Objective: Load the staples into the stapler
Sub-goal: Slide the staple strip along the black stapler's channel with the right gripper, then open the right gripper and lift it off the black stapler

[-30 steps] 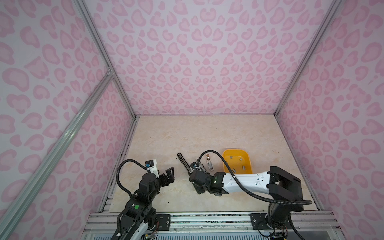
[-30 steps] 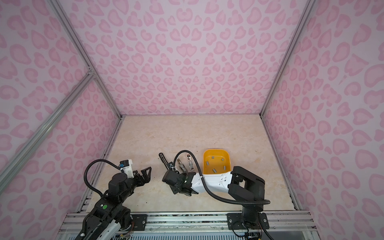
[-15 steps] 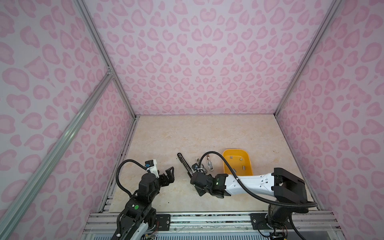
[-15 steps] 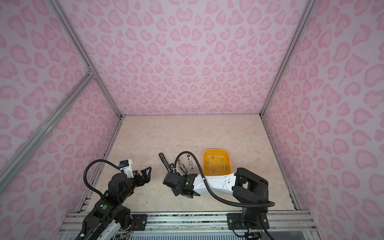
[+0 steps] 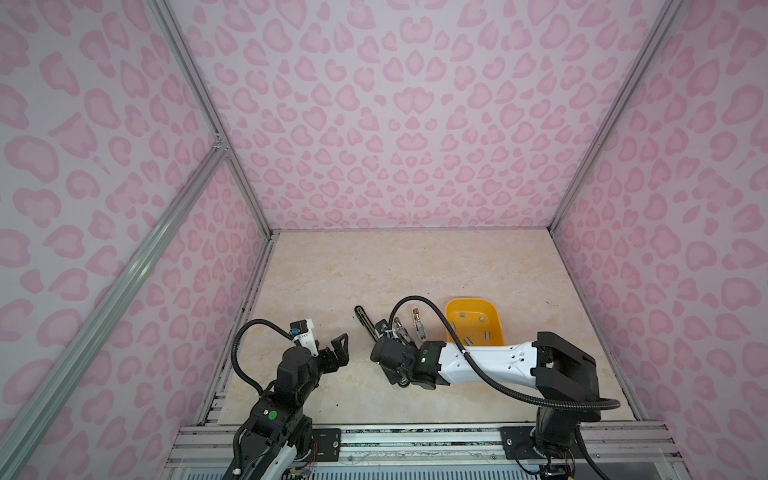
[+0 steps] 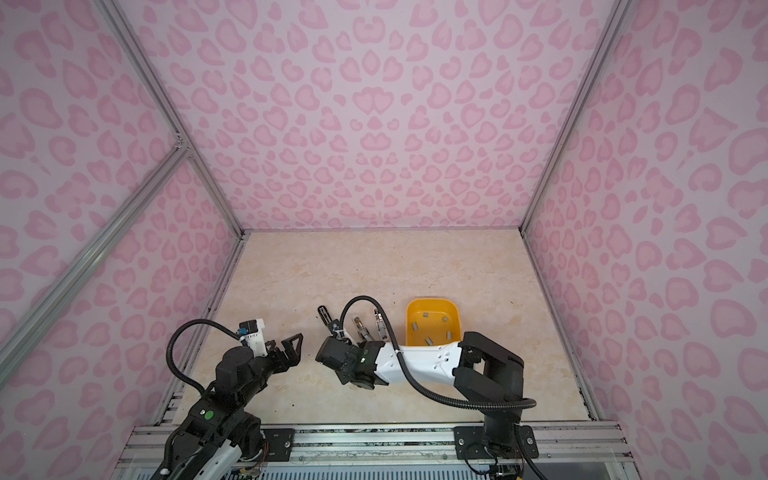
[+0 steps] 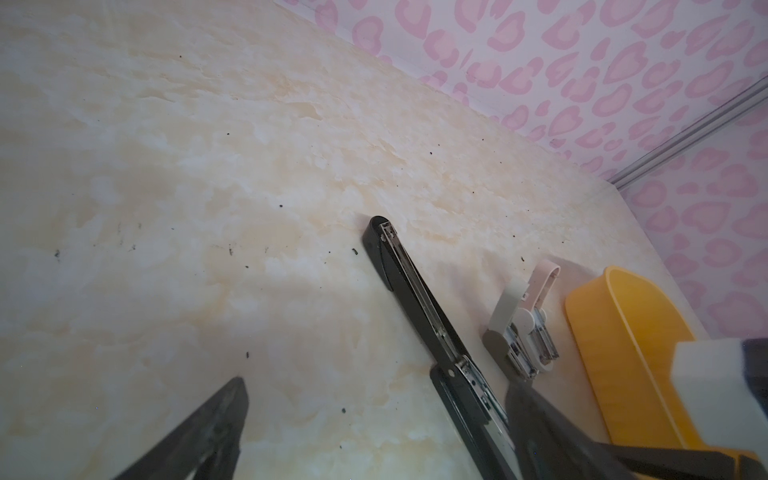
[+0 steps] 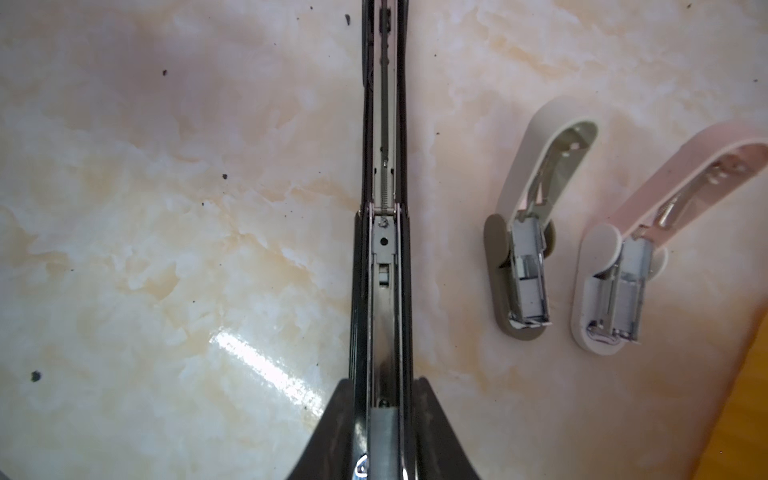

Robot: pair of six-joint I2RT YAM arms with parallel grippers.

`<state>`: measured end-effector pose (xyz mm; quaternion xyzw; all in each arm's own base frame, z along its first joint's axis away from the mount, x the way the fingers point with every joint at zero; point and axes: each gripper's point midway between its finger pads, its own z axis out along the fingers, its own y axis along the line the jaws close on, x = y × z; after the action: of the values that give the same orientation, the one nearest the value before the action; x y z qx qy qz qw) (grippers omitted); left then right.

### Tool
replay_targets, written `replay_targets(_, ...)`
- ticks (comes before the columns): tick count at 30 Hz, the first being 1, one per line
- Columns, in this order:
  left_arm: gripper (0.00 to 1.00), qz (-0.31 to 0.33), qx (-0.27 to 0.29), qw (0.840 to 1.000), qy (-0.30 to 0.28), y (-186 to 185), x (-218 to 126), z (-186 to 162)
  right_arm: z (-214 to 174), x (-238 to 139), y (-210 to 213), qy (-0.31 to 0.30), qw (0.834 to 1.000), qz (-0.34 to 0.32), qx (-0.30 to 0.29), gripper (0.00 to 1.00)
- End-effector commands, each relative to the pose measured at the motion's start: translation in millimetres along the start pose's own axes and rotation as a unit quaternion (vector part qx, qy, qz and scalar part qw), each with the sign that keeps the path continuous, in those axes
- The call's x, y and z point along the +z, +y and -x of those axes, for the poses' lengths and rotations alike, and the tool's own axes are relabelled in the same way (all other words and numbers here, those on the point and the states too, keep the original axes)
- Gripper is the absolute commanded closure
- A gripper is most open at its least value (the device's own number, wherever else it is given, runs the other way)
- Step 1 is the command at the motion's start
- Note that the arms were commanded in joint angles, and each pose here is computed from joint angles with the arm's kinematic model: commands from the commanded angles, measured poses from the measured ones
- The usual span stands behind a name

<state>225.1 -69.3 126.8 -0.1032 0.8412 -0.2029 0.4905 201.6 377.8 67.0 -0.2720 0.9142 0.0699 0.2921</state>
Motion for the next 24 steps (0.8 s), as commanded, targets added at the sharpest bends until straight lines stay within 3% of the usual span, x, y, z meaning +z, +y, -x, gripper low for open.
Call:
replay_targets(1,0.02,-0.006,0.000,1.000,-0.007,-2,0,3,-6,7,-10,0.011,1.000,-0.021,-0.011,0.73)
replay_targets(13,0.02,-0.009,0.000,1.000,-0.008,-3,0,3,-30,14,-14,0.035,0.999,-0.023,-0.005,0.74)
replay_targets(24,0.02,-0.013,0.000,1.000,-0.009,-4,-1,3,-46,-3,-19,0.030,0.999,-0.024,-0.001,0.75)
